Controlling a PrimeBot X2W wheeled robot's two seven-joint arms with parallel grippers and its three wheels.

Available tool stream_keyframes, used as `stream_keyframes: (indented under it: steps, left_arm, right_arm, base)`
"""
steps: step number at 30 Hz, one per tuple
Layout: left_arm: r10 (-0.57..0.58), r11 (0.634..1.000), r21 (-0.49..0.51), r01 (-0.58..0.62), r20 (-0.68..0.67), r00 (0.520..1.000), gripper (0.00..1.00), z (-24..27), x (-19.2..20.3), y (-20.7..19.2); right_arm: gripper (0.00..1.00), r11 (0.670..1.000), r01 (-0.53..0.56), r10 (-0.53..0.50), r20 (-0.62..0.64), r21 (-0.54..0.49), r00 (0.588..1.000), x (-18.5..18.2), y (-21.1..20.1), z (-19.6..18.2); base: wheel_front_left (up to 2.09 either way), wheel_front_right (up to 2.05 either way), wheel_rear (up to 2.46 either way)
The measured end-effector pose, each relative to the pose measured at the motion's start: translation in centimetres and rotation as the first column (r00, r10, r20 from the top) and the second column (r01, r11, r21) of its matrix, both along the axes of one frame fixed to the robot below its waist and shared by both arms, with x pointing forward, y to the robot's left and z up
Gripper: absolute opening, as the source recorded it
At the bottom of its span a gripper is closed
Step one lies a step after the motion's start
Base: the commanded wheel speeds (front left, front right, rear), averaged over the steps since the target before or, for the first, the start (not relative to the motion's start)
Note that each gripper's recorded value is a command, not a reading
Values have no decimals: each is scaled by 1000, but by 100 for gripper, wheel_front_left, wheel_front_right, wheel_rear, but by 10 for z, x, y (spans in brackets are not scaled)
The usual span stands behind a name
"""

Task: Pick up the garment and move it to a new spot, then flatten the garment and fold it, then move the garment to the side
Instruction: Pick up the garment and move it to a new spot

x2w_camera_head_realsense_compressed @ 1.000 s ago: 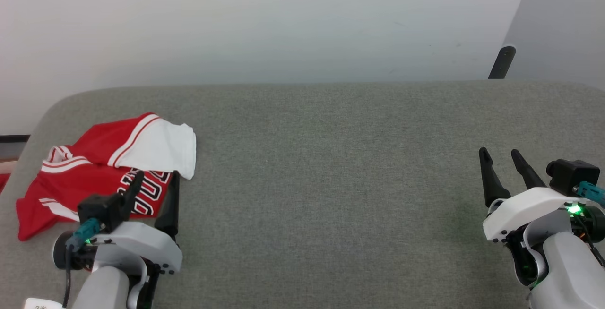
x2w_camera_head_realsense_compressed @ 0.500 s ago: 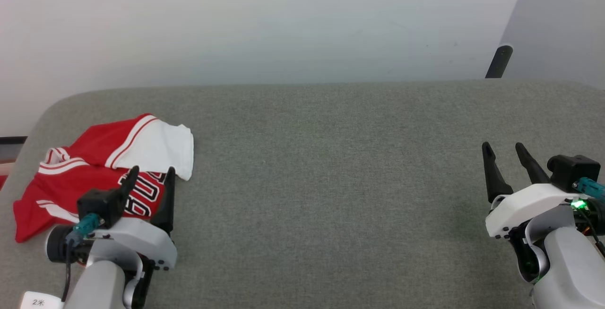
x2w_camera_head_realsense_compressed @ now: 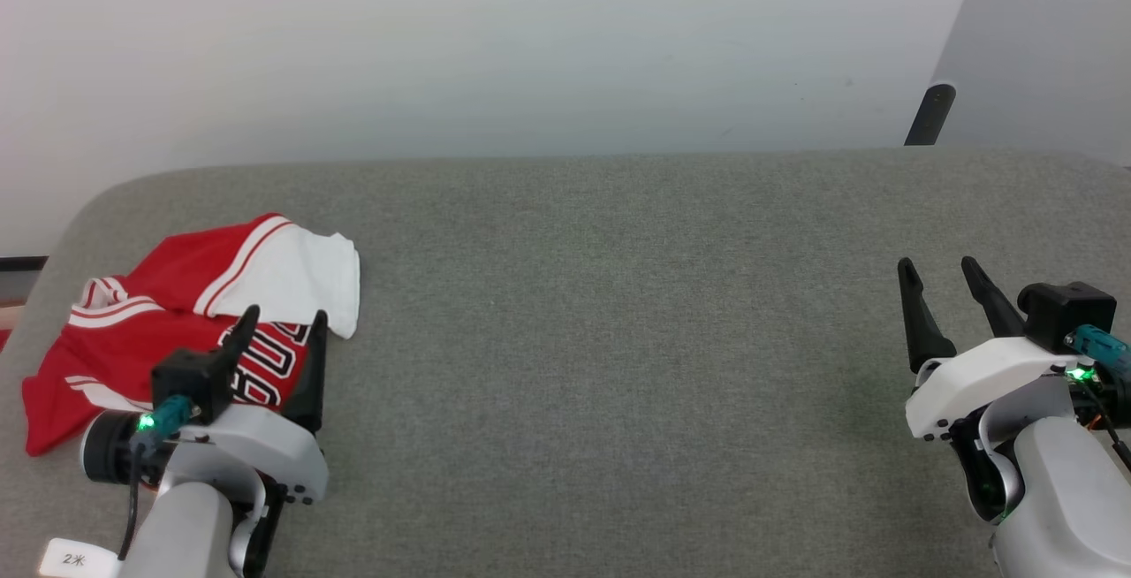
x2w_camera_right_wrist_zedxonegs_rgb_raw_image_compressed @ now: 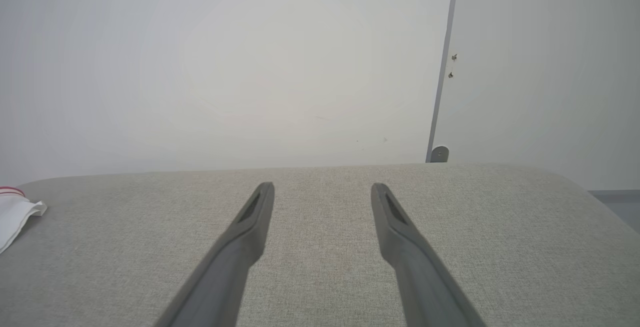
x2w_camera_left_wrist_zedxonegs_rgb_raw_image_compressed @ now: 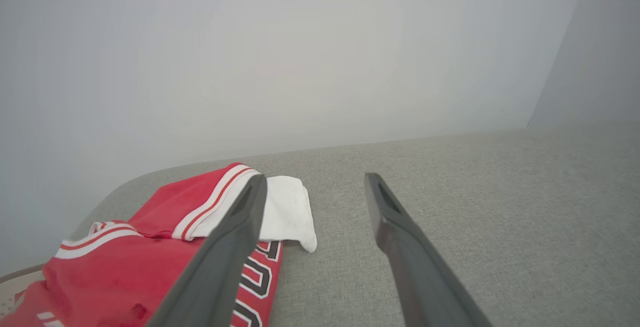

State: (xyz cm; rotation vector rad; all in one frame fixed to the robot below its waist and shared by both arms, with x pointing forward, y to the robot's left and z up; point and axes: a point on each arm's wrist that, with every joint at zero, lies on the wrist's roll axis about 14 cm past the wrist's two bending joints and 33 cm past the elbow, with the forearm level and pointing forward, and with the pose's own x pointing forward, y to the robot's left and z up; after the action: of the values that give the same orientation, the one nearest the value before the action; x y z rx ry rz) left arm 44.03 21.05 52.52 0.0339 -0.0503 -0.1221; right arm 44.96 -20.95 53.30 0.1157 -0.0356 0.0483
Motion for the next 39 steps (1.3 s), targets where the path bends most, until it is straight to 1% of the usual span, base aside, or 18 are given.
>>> stream_keyframes:
  steps: [15, 21, 26, 31, 35, 39]
  left_arm:
    - [11, 999, -38, -11, 4, 1000, 100, 1, -2, 3]
    - [56, 997, -56, -56, 11, 998, 100, 3, -9, 18]
    - [114, 992, -64, -113, 13, 993, 100, 2, -21, 37]
    - [205, 976, -76, -203, 8, 979, 100, -2, -40, 63]
    - [282, 957, -71, -281, 3, 959, 100, -5, -60, 86]
    - [358, 931, -75, -358, -7, 934, 100, -10, -82, 107]
  right_arm:
    - [100, 1000, 0, 0, 6, 30, 1000, -1, 2, -2]
    - [100, 998, -41, 40, 20, 52, 999, 5, 21, 0]
    - [100, 991, -123, 123, 12, 56, 992, 10, 55, -5]
    - [100, 970, -234, 233, 21, 60, 972, 17, 101, -5]
    - [100, 942, -329, 328, 25, 66, 944, 19, 141, -5]
    - [100, 904, -422, 422, 22, 69, 906, 16, 181, -8]
  base:
    - [0, 0, 0]
    - [0, 0, 0]
    - [0, 0, 0]
    - [0, 0, 0]
    - [0, 0, 0]
    - [0, 0, 0]
